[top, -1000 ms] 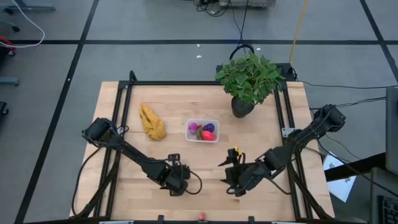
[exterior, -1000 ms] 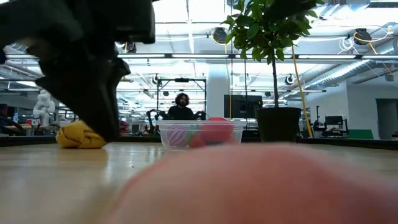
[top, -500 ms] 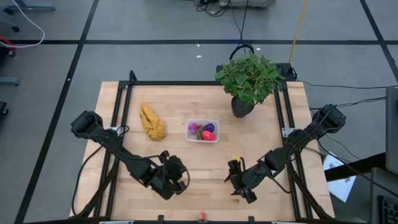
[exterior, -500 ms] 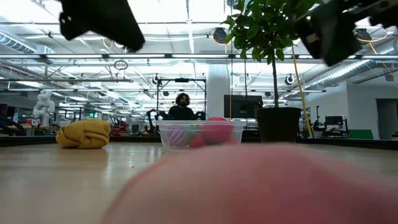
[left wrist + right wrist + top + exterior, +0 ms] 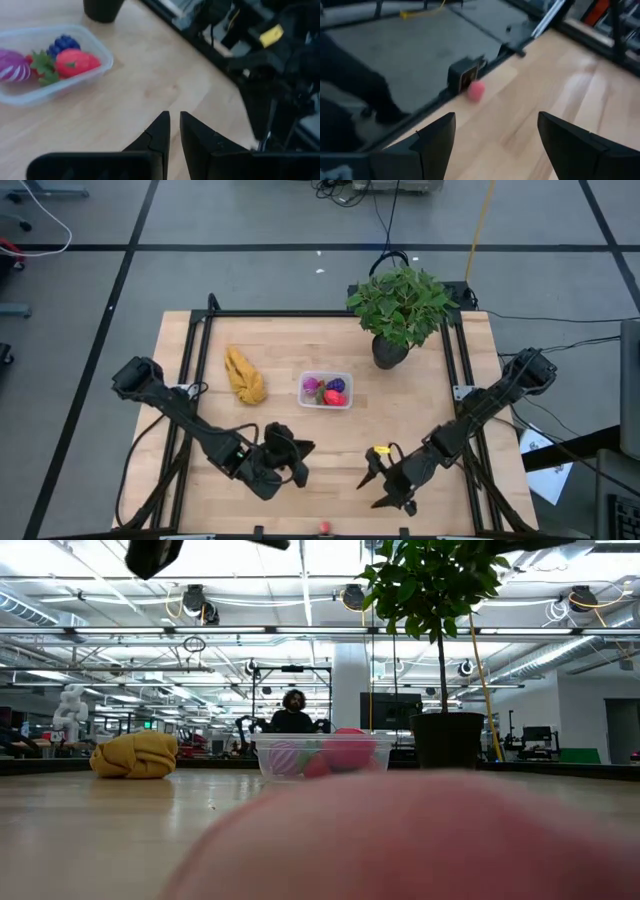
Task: Pick and placing Produce into tupperware
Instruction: Put the pink peach into the transparent bin
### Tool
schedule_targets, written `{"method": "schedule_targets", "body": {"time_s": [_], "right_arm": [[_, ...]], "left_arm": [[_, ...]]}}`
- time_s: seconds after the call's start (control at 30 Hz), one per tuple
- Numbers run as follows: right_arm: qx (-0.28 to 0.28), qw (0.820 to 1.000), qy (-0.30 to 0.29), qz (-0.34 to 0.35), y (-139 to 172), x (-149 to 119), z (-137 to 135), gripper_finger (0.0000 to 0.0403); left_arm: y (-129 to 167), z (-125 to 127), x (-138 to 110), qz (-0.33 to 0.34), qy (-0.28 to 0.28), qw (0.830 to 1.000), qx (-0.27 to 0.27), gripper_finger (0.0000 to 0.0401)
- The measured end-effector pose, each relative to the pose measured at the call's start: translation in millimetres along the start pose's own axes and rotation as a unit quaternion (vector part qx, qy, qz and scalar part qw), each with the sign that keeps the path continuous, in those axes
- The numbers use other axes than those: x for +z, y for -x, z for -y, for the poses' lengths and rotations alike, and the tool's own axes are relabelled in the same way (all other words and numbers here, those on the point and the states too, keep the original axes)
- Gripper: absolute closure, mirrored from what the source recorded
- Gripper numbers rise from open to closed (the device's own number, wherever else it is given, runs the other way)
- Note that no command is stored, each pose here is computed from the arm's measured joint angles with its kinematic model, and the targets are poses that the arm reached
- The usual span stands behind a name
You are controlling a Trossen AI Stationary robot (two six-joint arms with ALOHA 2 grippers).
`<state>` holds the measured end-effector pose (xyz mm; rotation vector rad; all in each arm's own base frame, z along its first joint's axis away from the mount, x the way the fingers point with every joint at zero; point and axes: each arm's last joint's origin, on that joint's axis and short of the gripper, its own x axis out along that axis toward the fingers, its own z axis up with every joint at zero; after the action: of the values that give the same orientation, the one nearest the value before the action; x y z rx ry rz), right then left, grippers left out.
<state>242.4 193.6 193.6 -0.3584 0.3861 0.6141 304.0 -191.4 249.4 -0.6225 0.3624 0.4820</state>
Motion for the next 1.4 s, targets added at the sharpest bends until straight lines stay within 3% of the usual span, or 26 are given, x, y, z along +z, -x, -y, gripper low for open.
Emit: {"method": "schedule_targets", "body": {"time_s": [0.2, 0.4, 0.73, 0.97, 1.4], "right_arm": [[-0.016, 0.999, 0.001, 0.032, 0.7, -4.9, 5.5, 0.0128], [-0.009, 0.999, -0.017, 0.032, 4.8, -29.6, 0.9, 0.0128], [0.139, 0.987, -0.035, 0.07, 16.9, -60.5, -13.4, 0.0128], [0.273, 0.958, -0.055, 0.063, 20.6, -63.9, -23.9, 0.0128], [0.265, 0.957, -0.045, 0.106, 9.8, -35.5, -19.0, 0.0128]], "left_arm": [[-5.8, 3.6, 9.4, 0.032, 0.026, 0.999, -0.011, 0.0354], [-14.6, 5.6, 22.0, 0.054, 0.071, 0.996, -0.024, 0.0355], [-31.2, 0.9, 43.0, 0.086, 0.069, 0.994, -0.02, 0.0355], [-38.6, -2.8, 49.3, 0.07, 0.073, 0.995, -0.026, 0.0355], [-38.4, -1.5, 48.0, 0.051, -0.002, 0.998, -0.038, 0.0355]]}}
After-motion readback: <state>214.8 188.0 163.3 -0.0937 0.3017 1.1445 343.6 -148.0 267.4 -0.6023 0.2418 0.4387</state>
